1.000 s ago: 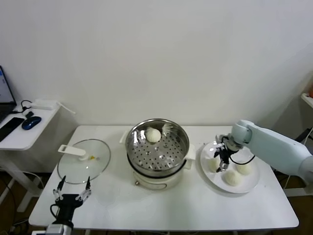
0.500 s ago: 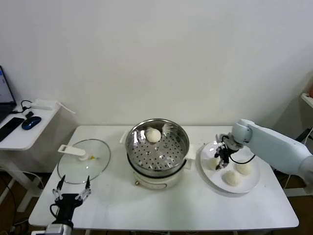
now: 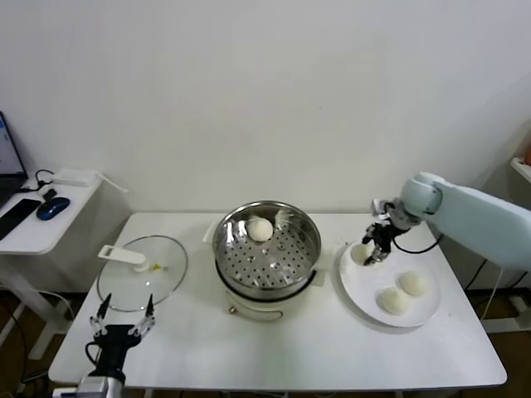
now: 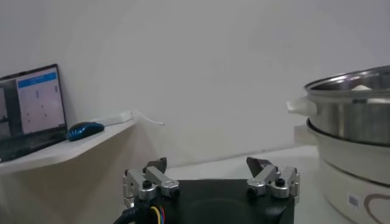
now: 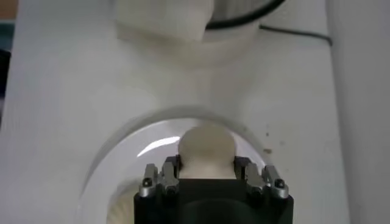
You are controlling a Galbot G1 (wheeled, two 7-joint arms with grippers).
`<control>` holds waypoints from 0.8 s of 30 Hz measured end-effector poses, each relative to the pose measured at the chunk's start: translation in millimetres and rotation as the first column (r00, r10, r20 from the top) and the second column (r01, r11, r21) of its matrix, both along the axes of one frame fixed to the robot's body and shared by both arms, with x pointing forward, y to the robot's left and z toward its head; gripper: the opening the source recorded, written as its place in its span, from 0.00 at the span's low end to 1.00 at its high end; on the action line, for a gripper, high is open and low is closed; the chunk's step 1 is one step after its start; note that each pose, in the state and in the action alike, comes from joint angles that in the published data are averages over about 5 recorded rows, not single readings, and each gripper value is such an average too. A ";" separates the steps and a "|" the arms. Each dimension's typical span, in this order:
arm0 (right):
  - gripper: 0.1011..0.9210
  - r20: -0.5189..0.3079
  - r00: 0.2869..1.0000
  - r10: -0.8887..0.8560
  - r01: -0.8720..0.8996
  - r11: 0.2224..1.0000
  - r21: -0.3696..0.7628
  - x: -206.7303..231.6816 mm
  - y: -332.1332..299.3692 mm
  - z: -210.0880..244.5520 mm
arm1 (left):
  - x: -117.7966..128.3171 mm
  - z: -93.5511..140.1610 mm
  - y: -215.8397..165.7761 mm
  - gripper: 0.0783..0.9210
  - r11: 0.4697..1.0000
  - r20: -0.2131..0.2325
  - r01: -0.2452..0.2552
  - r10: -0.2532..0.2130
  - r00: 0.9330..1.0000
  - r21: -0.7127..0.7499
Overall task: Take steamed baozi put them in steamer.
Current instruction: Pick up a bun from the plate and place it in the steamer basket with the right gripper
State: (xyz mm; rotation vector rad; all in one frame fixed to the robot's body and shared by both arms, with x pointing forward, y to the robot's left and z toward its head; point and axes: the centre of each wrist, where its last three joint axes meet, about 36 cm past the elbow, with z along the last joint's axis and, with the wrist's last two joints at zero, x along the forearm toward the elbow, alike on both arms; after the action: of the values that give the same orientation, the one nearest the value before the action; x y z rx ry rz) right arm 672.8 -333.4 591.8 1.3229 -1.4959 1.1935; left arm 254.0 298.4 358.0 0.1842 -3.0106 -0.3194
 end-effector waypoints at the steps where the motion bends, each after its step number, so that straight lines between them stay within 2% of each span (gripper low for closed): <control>1: 0.59 0.004 1.000 0.007 -0.007 1.000 0.006 0.1 3.5 10.8 | 0.6 0.8 -0.8 0.88 1.000 0.002 -0.001 0.001 1.000 -0.003; 7: 0.58 0.018 0.999 0.042 -0.043 0.998 0.044 -0.8 30.2 65.1 | 3.1 5.8 -5.4 0.88 1.000 0.012 -0.005 0.006 1.000 -0.018; 12: 0.58 0.023 0.998 0.066 -0.068 0.995 0.072 0.2 60.9 91.9 | 3.8 7.8 -7.3 0.88 1.000 0.014 -0.005 0.005 1.000 -0.022; 18: 0.59 0.026 0.993 0.112 -0.114 0.990 0.085 5.1 113.9 104.7 | 6.9 12.9 -11.3 0.88 1.000 0.024 -0.005 0.005 1.000 -0.029; 24: 0.59 0.012 0.984 0.178 -0.179 0.981 0.080 12.1 177.9 97.6 | 7.4 20.0 -13.2 0.88 0.999 0.034 -0.014 0.015 0.999 -0.034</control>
State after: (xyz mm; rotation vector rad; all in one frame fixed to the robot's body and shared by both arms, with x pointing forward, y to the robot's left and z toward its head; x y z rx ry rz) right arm 684.9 -155.5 689.4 1.5365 -1.4667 1.2601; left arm 261.4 285.3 378.0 0.2105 -3.0448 -0.2672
